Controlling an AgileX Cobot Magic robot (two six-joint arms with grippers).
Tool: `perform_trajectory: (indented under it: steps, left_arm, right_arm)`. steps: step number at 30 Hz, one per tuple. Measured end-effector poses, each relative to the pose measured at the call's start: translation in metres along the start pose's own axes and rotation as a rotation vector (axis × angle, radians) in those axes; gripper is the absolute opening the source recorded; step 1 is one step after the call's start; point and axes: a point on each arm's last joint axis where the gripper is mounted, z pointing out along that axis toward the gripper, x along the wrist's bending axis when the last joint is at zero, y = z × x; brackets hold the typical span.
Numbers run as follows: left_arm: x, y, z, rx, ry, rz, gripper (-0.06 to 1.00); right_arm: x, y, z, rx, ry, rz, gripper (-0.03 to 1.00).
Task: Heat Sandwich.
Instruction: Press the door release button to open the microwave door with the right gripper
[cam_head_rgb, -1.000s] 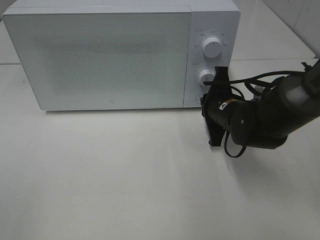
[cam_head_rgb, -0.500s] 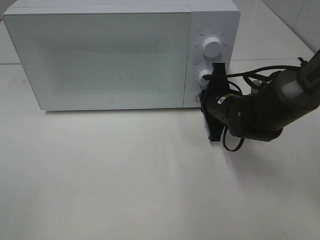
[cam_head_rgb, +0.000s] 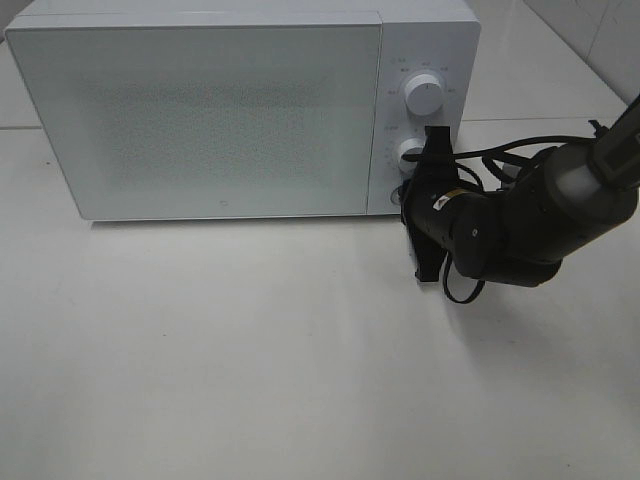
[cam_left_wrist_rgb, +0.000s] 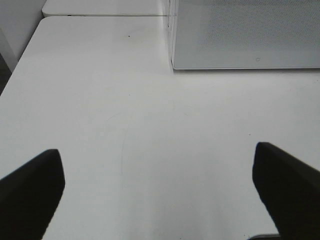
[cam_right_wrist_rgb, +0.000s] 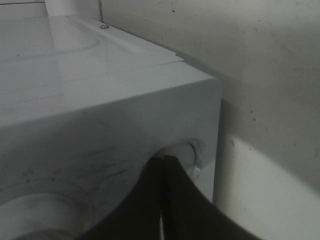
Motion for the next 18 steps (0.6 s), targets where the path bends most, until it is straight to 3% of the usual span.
perform_trajectory:
  steps: [7, 18]
  left_arm:
    - [0.0, 0.0, 0.0, 0.0, 0.0, 0.0, 0.96]
    - [0.0, 0.0, 0.0, 0.0, 0.0, 0.0, 0.96]
  right_arm:
    - [-0.003, -0.005, 0.012, -0.01, -0.02, 0.025, 0.01]
    - [-0.008, -0.008, 0.016, -0.043, 0.022, 0.023, 0.01]
